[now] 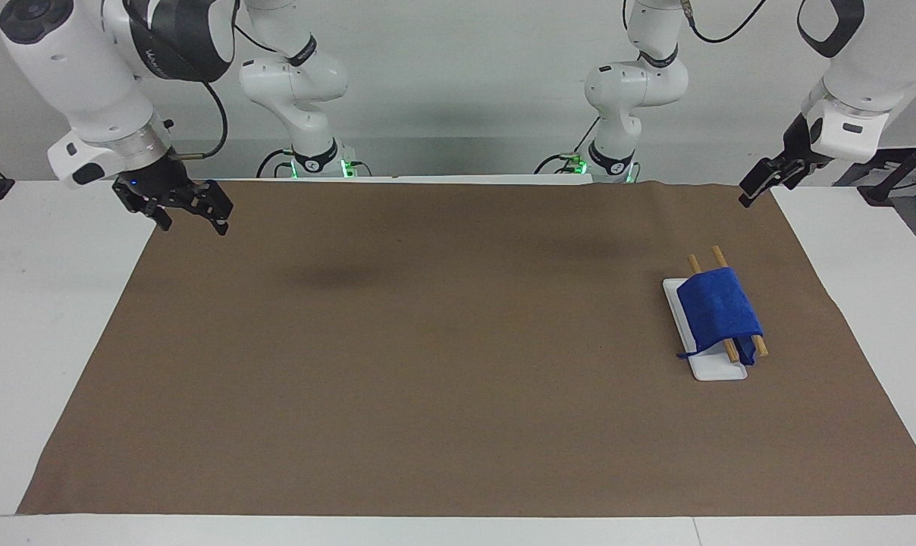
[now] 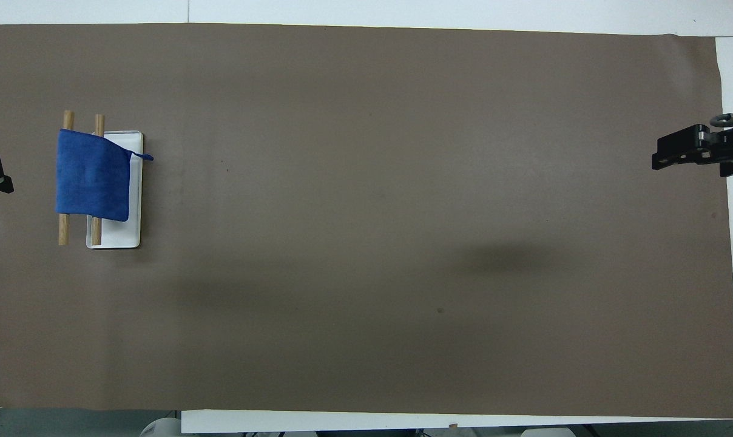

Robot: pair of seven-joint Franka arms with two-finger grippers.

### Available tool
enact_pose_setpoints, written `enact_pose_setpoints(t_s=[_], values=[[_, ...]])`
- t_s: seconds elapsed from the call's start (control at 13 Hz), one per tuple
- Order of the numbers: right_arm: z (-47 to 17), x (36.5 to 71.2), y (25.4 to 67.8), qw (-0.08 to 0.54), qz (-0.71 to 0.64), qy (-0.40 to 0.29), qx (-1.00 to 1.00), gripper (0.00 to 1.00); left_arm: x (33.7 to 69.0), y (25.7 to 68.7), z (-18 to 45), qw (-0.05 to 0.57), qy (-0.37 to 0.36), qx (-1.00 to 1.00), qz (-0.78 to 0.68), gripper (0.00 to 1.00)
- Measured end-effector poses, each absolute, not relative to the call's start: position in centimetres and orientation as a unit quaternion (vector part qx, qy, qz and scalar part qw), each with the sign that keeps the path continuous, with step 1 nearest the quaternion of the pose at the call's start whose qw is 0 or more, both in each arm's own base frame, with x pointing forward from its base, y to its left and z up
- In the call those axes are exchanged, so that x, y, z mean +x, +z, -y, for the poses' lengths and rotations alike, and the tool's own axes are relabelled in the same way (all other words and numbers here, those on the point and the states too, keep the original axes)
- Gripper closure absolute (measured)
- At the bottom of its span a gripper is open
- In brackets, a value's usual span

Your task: Right arm passes towel to left arm to hang

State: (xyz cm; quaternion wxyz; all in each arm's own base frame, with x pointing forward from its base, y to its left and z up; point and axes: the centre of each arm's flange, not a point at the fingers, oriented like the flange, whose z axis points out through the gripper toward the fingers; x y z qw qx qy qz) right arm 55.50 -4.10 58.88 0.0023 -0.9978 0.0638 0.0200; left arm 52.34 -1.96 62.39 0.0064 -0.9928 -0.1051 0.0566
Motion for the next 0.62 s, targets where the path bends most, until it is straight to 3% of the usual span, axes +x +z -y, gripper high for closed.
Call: enact_pose_setpoints(t_s=[0.62], values=[[5.8,55.3,58.8,0.003,-0.079,0.022,-0.997,0.0,52.6,61.0,4.2,-0.009,0.095,-0.995,-0.009,0.0]])
